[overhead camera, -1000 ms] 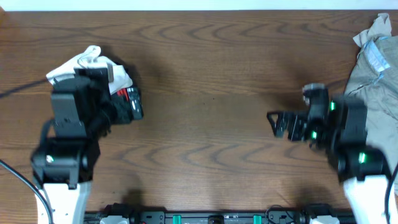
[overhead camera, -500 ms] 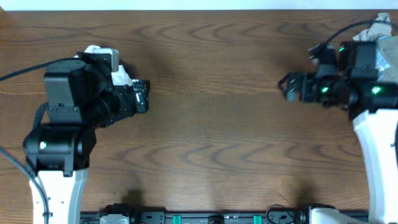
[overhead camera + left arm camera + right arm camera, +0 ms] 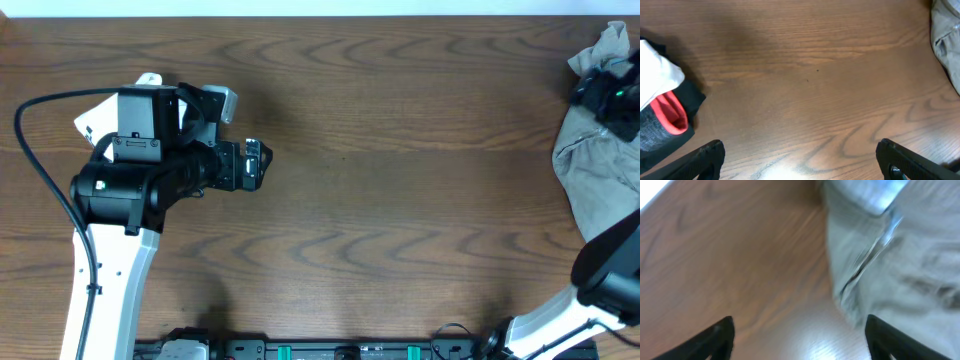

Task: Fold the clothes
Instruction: 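Move right gripper to the khaki trousers at right edge and grasp, then lift the khaki trousers with right gripper and drag them toward center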

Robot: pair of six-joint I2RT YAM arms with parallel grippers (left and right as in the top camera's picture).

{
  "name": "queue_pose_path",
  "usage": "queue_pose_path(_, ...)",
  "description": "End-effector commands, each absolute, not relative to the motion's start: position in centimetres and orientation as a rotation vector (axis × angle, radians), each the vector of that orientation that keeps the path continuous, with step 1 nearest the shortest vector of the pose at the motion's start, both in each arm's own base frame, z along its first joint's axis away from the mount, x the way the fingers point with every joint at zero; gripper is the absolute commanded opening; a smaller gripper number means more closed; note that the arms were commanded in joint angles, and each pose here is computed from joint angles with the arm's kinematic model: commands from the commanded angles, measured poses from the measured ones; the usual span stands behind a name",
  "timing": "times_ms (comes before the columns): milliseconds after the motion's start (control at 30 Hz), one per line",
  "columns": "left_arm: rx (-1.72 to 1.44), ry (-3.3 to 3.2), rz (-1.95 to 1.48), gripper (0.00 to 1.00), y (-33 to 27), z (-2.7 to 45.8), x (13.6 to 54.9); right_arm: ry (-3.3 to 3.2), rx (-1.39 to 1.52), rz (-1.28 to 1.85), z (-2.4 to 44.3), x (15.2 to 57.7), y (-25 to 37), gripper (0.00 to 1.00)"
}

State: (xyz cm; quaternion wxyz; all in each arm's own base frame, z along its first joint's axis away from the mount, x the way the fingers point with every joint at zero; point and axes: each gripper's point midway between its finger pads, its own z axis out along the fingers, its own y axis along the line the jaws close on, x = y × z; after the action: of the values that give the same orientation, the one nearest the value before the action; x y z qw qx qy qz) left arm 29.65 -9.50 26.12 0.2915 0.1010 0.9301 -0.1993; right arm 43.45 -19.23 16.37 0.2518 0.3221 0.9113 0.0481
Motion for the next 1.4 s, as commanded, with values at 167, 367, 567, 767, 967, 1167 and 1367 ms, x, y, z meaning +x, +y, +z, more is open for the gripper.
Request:
queue_pose_path(167, 0.314, 2.457, -0.531, 0.98, -9.8, 26.7, 29.8, 2.331, 1.059, 0.056, 13.0, 46.1, -25.5, 0.64)
queue_pose_path(367, 0.315, 2.455, -0.53, 0.98, -9.8, 26.7, 29.9, 2.316, 1.133, -0.043, 10.3, 45.8, -28.3, 0.65)
queue_pose_path(567, 0.3, 2.464, -0.487, 0.98, -9.2, 26.5, 30.1, 2.326, 1.18, -0.039, 6.7, 46.1, -29.4, 0.64)
queue_pose_path(767, 0.294, 2.48, -0.477, 0.98, -9.0, 26.2, 29.8, 2.328, 1.189, -0.066, 5.2, 46.3, -29.9, 0.61)
queue_pose_path(967, 0.293, 2.491, -0.479, 0.98, -9.0, 26.1, 29.6, 2.303, 1.151, -0.008, 4.8, 47.7, -29.7, 0.36)
queue_pose_path(1167, 0.292, 2.494, -0.48, 0.98, -9.0, 26.0, 29.6, 2.328, 1.105, 0.092, 4.4, 48.8, -27.6, 0.01)
queue_pose_path(1367, 0.291, 2.501, -0.48, 0.98, -9.0, 25.9, 29.4, 2.328, 0.872, 0.355, 9.4, 51.4, -21.5, 0.01)
